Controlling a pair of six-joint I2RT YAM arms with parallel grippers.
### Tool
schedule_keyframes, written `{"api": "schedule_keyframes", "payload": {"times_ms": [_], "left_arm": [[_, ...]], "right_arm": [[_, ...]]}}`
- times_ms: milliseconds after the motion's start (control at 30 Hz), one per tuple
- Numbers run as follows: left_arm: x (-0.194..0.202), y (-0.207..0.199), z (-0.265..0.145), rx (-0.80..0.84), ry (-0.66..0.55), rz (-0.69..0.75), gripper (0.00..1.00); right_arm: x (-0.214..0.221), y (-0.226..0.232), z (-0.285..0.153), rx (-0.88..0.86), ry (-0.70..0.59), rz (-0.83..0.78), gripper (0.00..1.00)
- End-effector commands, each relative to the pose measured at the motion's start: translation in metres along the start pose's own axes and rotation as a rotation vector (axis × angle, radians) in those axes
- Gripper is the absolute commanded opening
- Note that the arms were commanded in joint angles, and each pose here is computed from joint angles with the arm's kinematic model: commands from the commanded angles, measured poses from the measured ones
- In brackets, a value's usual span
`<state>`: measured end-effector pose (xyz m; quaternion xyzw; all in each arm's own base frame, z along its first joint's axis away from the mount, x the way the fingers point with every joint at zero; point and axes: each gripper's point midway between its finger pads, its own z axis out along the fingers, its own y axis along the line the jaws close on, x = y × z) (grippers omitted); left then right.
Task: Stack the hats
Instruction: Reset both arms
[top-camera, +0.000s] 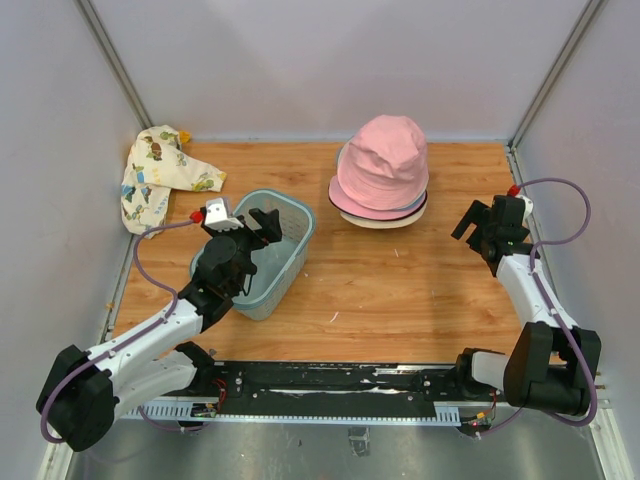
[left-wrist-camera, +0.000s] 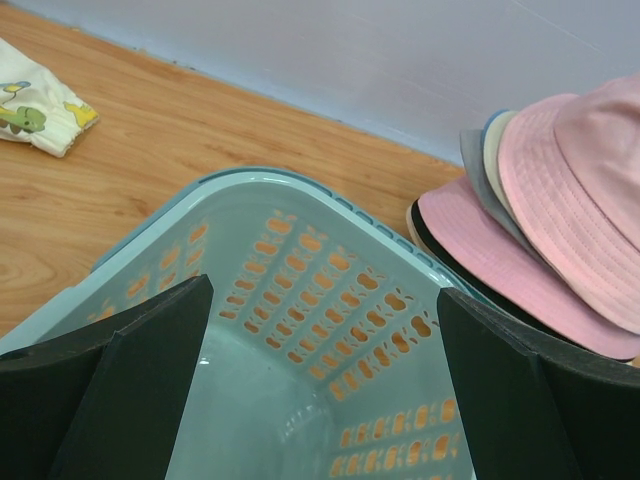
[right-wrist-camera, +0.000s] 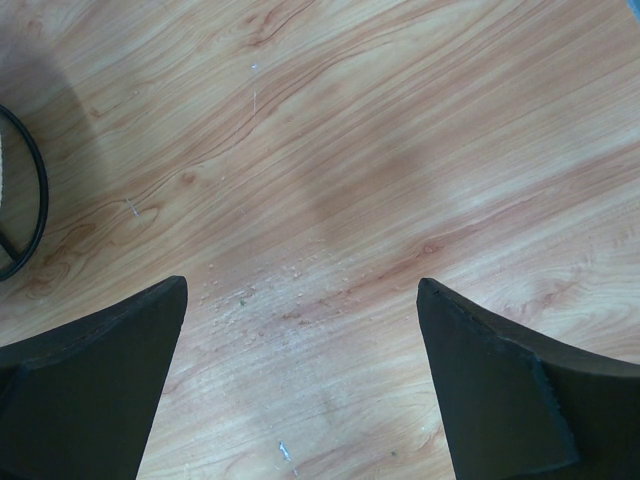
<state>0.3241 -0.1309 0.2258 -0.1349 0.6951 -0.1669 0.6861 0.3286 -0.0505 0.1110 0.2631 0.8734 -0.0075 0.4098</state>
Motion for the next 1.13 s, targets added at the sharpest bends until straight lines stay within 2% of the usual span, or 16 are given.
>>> {"api": "schedule_keyframes", "payload": {"times_ms": [0,867,1000,1100], "left_arm": [[-0.003,0.000,-0.001,-0.005,-0.026,-0.014,1.00],[0.003,0.004,-0.003,-0.012,-0.019,-0.010,1.00],[0.002,0.005,-0.004,-0.013,-0.022,-0.009,1.00],[0.000,0.005,-0.004,-0.012,-0.025,-0.009,1.00]], "right_arm": [[-0.005,0.004,-0.004,-0.010,-0.012,0.012,0.99],[-0.001,0.005,-0.002,-0.020,-0.005,0.015,0.98],[-0.001,0.016,-0.005,-0.103,-0.039,-0.014,0.99],[-0.007,0.014,-0.008,-0.092,-0.077,0.005,0.99]]}}
